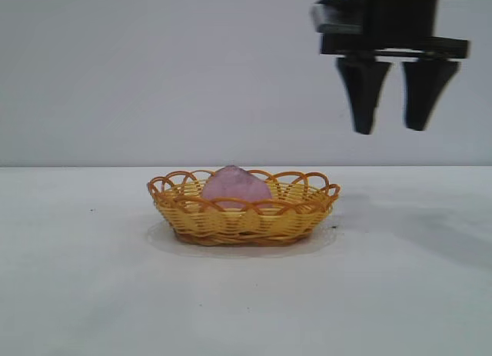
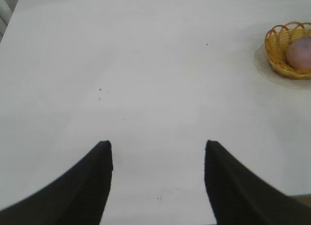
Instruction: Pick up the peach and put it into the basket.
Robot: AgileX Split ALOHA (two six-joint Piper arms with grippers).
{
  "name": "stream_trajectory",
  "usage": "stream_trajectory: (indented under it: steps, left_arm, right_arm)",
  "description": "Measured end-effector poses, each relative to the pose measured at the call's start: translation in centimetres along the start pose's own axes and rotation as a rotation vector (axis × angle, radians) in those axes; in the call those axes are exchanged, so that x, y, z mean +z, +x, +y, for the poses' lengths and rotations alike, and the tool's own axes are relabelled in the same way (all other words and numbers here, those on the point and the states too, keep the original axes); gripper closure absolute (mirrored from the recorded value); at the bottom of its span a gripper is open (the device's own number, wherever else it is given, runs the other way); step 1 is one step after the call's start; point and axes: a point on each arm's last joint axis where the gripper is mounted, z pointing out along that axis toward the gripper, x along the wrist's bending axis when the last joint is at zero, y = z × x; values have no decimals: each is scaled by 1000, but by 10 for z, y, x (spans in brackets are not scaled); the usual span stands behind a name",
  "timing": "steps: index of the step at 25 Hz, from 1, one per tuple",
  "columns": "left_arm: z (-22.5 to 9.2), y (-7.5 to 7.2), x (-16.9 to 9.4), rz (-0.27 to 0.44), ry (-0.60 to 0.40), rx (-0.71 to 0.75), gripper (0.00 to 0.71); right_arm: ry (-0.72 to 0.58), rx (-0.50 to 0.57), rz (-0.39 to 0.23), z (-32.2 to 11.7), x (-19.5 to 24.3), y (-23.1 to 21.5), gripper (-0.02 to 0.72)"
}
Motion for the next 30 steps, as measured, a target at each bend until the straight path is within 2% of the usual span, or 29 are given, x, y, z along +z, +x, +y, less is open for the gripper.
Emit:
stream_trajectory:
  steps: [9, 17, 24, 30]
  left_arm:
    - [0, 0, 0, 0, 0, 0, 344]
    - [0, 0, 0, 0, 0, 0, 344]
    - [0, 0, 0, 0, 0, 0, 344]
    - [0, 0, 0, 0, 0, 0, 344]
  right_arm:
    - [18, 211, -11, -14, -4, -82, 239]
    - [75, 232, 15, -23, -13, -82, 239]
    - [-70, 225, -10, -35, -76, -76, 239]
    - [-230, 268, -40, -60, -142, -65, 239]
